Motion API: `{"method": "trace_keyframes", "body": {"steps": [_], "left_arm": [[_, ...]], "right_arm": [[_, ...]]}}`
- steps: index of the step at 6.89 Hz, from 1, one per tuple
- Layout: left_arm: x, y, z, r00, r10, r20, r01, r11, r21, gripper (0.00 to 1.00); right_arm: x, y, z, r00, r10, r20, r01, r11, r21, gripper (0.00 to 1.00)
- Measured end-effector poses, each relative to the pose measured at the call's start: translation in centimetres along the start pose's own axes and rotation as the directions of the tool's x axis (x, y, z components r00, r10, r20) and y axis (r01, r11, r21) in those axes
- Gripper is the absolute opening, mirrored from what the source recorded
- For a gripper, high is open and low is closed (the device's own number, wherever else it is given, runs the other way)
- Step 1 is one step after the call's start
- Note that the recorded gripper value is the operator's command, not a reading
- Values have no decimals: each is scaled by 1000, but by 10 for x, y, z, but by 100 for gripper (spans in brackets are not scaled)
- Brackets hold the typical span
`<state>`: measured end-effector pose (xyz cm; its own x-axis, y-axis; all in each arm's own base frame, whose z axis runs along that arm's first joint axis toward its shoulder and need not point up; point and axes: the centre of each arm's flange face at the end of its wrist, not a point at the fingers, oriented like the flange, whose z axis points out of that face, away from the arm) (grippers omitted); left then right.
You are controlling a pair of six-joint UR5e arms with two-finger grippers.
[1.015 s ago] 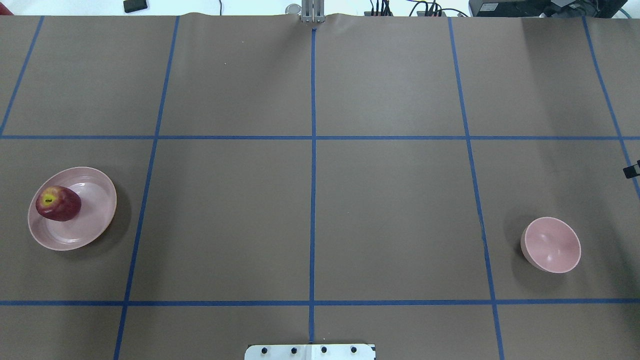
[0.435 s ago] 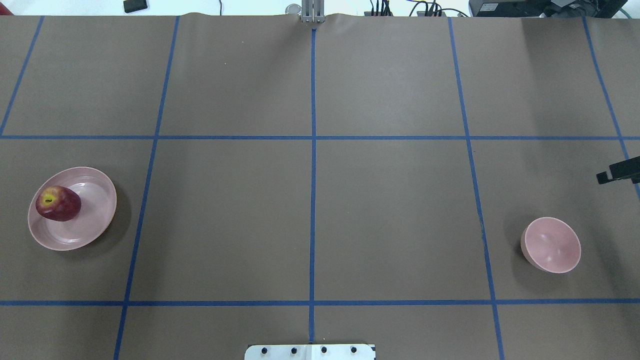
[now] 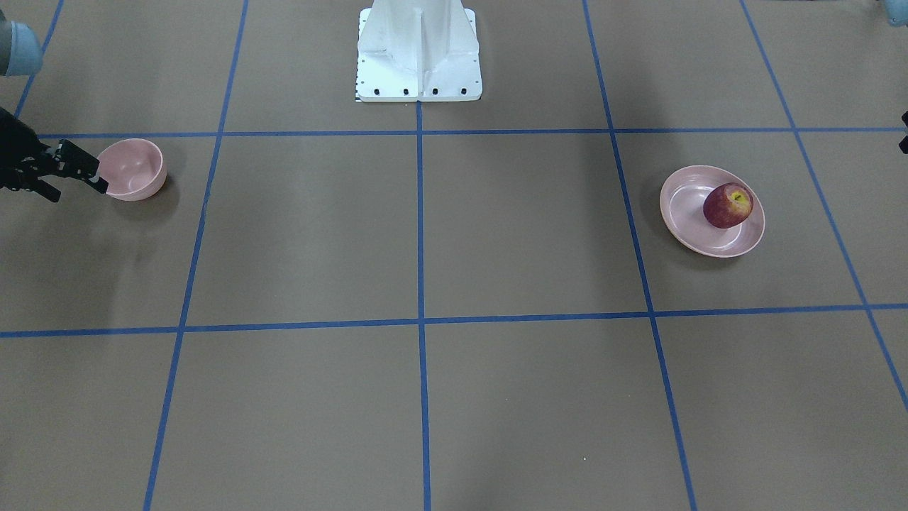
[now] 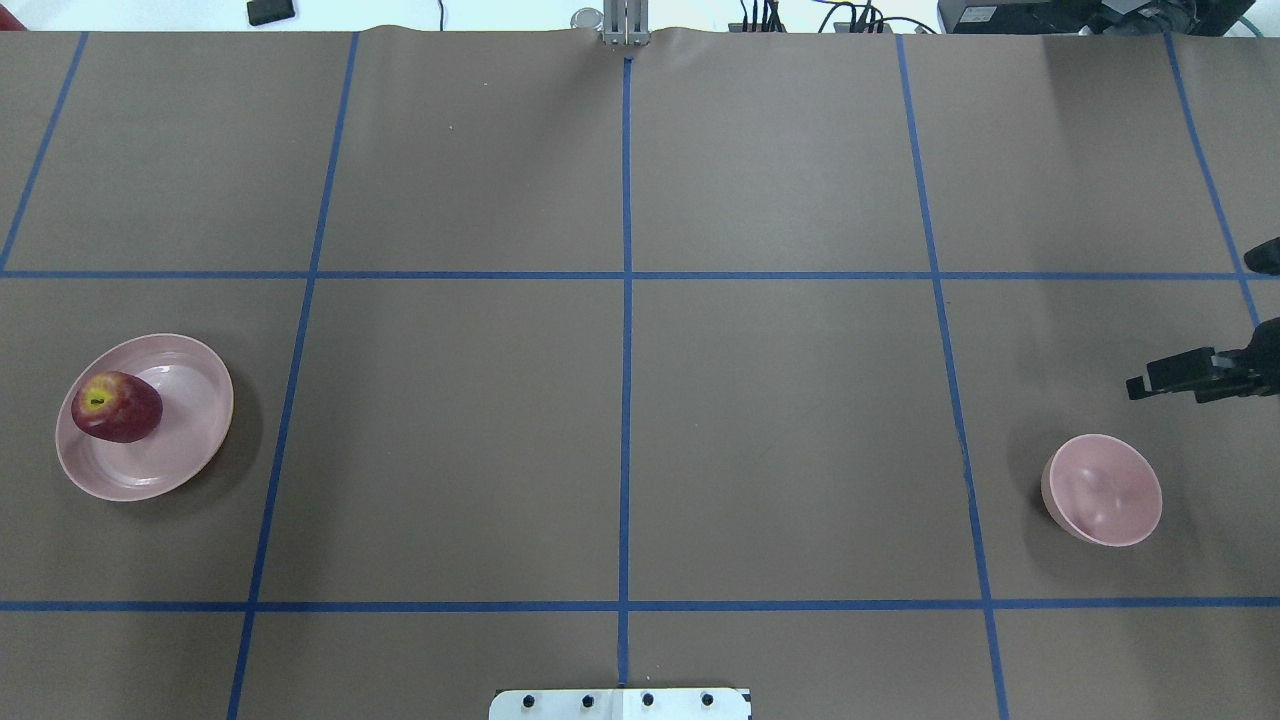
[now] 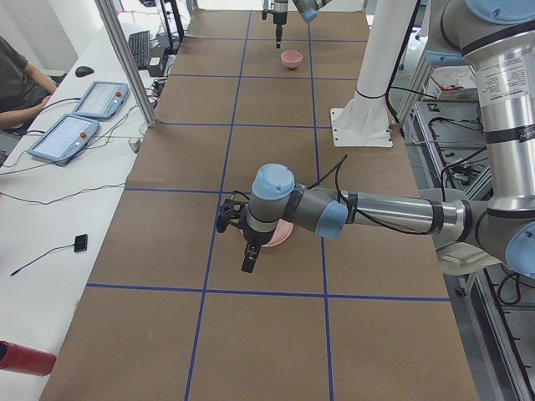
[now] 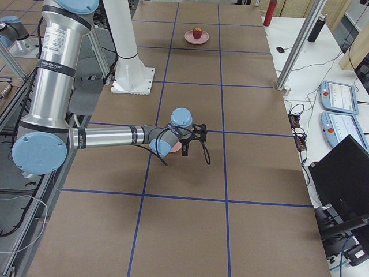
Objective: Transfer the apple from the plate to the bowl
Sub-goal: 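Lower the right gripper to the rim of the pink bowl, then close the right gripper on the pink bowl's rim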
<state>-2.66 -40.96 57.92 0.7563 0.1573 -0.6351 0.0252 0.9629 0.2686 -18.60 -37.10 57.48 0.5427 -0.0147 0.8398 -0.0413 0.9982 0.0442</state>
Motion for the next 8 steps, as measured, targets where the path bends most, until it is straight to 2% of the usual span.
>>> {"method": "trace_keyframes", "body": {"steps": [2, 3, 4, 5, 6, 8], "left_arm": [[0, 0, 0, 1000, -4, 0, 4, 1000, 0, 98], [0, 0, 0, 1000, -5, 0, 5, 1000, -1, 98], [0, 0, 0, 1000, -5, 0, 5, 1000, -1, 98], [0, 0, 0, 1000, -5, 0, 5, 1000, -1, 98], [0, 0, 0, 1000, -5, 0, 5, 1000, 0, 98], [0, 0, 0, 1000, -5, 0, 5, 1000, 0, 98]], "right_arm": [[14, 29, 8, 1000, -3, -9, 2, 1000, -27, 88], [16, 38, 12, 1000, -10, -9, 10, 999, -44, 79], [16, 43, 17, 1000, -17, -9, 16, 998, -59, 56], [15, 46, 22, 1000, -20, -11, 19, 997, -73, 3], [15, 47, 26, 1000, -20, -14, 19, 997, -81, 0], [18, 50, 32, 1000, -19, -18, 17, 995, -99, 0]]}}
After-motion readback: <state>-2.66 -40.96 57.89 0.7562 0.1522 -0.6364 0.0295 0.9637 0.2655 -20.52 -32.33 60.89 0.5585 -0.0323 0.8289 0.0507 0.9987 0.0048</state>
